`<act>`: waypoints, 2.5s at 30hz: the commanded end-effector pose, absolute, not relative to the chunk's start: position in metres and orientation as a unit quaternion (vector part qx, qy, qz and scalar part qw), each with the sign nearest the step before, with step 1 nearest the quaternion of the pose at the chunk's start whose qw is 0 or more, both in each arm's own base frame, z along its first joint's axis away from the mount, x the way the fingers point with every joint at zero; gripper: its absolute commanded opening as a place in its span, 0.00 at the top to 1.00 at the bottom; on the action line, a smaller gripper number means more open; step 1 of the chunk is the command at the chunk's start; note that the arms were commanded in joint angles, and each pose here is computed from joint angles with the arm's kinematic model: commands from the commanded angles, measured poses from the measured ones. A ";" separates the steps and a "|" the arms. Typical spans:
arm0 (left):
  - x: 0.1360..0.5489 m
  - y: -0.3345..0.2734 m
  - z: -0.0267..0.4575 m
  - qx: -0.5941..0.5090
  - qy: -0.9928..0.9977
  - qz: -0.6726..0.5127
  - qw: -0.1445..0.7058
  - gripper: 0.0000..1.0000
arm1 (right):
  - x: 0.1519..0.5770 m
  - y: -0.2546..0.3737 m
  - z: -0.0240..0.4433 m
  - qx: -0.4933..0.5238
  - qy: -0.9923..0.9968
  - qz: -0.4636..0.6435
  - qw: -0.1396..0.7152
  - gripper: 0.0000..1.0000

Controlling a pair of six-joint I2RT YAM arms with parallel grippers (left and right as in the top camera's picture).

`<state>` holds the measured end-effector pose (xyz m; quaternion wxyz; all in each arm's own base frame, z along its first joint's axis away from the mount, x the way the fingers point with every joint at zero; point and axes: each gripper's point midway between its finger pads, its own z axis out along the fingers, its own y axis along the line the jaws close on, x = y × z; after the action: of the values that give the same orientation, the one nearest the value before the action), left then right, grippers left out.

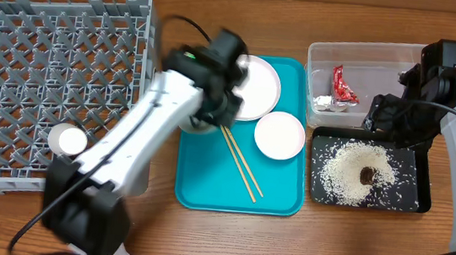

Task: Sort waste into correct bins and load items into the dishwasher
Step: 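Place the white bowl upside down in the dish rack with the left gripper, then reach the left gripper to the pink bowl and grasp its rim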

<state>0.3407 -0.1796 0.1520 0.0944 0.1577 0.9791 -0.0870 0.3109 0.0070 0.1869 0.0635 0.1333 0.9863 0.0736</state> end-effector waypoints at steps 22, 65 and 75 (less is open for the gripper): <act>0.396 0.023 0.223 0.057 0.856 -0.436 0.270 0.96 | 0.312 0.007 0.197 0.131 0.985 0.077 0.082 0.25; 0.338 0.097 0.201 -0.095 0.873 -0.440 0.187 0.00 | 0.308 0.008 0.196 0.132 0.986 0.076 0.073 0.24; 0.341 -0.016 0.254 0.080 0.907 -0.360 0.203 0.00 | 0.284 -0.023 0.192 0.183 0.982 -0.014 0.035 0.24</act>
<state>0.3415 0.0097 0.2497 0.2199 0.0572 0.8960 -0.3814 0.2866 -0.0028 0.1836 0.0174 0.1465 0.9884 0.0373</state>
